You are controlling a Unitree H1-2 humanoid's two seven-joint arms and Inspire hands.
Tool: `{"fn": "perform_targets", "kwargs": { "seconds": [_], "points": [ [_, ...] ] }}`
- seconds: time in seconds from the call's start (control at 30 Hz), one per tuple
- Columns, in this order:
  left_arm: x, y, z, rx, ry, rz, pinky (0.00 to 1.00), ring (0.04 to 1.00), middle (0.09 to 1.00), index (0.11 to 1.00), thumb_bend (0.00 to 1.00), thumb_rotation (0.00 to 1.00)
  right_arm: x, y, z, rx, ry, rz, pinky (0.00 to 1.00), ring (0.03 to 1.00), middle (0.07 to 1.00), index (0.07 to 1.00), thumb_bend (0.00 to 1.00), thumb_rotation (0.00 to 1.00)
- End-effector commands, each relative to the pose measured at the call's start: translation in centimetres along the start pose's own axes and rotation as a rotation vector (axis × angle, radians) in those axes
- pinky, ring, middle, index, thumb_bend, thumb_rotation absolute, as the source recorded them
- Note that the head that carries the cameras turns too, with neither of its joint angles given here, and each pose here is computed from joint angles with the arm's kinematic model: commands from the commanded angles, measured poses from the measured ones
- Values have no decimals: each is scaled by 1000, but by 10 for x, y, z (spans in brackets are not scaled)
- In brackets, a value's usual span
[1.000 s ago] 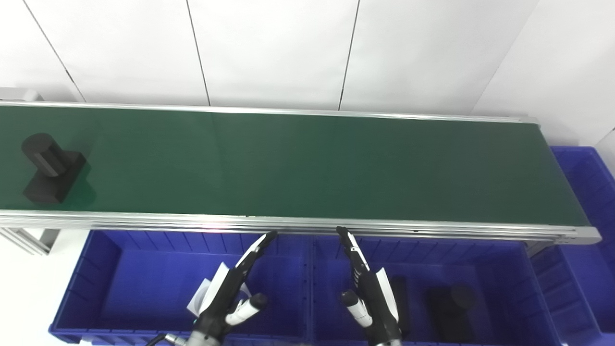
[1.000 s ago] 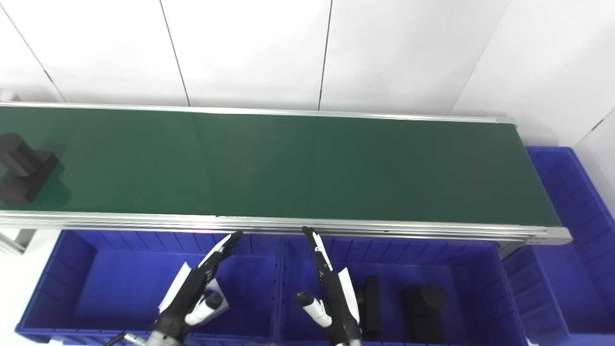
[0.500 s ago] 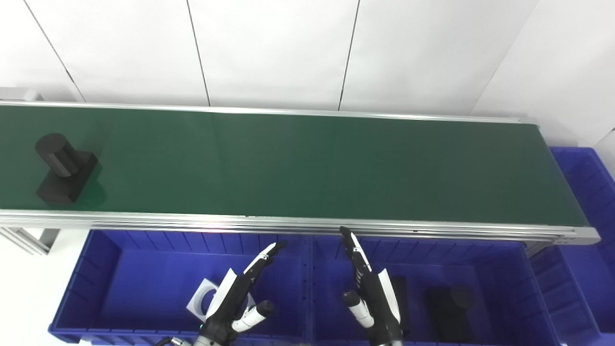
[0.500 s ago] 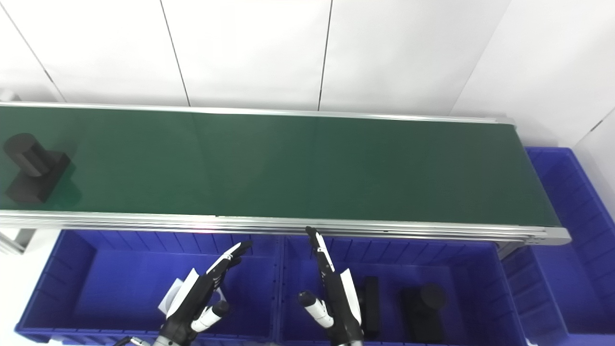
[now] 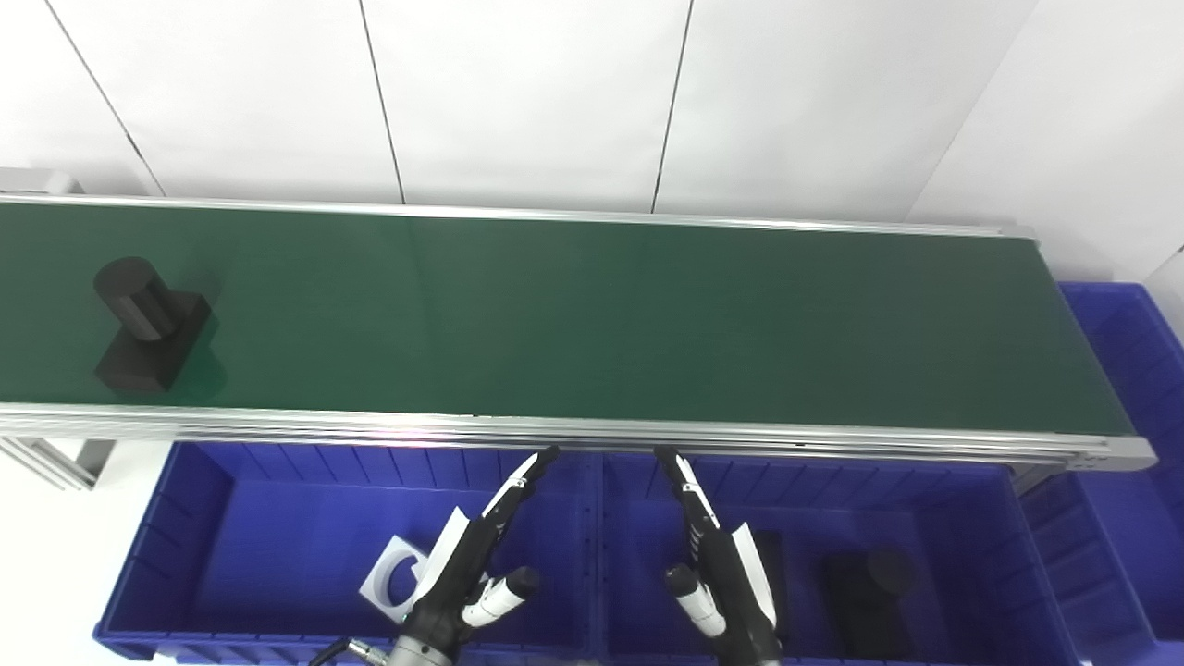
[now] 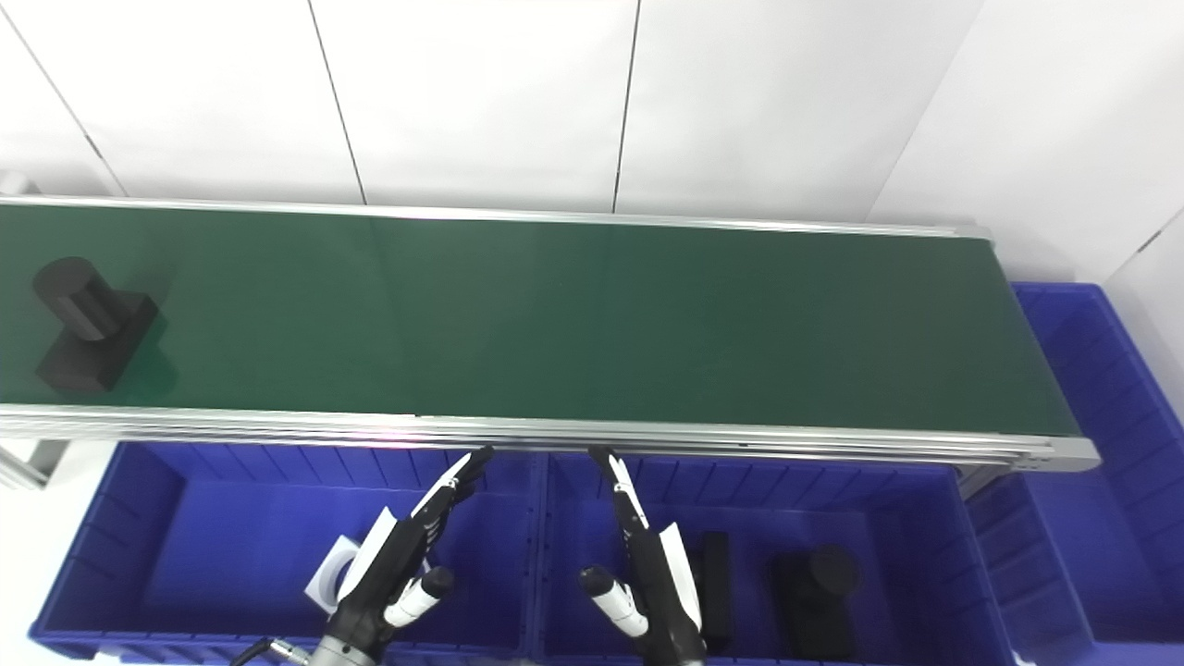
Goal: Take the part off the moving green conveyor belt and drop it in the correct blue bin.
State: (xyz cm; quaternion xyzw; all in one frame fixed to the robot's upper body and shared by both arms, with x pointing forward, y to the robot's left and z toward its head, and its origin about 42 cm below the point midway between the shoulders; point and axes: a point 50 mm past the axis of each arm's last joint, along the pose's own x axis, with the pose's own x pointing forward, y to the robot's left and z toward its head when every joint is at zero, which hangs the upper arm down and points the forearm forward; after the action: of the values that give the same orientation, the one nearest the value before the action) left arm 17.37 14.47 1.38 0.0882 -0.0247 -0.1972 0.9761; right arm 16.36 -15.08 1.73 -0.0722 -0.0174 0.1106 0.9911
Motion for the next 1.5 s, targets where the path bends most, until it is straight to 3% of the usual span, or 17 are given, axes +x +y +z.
{"fn": "perform_targets", "kwargs": {
  "seconds": [0.0,0.33,0.53,1.47],
  "points": [
    [9,1,10,-6,-68,19,954,970,974,936,955,1000,3,-1,8,18,-63,0,967,972,966,935,931,1000],
    [10,2,9,-12,-66,12,962,975,975,939,926,1000,1,-1,8,-30,-76,-60,836,878,878,864,943,1000],
    [11,2,10,-10,-68,7,969,974,973,941,920,1000,2,-1,9,-24,-78,-66,817,870,875,861,932,1000],
    [9,0,11,-12,-71,-1,958,965,962,943,882,1000,3,-2,8,-15,-73,-57,880,908,907,889,921,989]
  ]
}}
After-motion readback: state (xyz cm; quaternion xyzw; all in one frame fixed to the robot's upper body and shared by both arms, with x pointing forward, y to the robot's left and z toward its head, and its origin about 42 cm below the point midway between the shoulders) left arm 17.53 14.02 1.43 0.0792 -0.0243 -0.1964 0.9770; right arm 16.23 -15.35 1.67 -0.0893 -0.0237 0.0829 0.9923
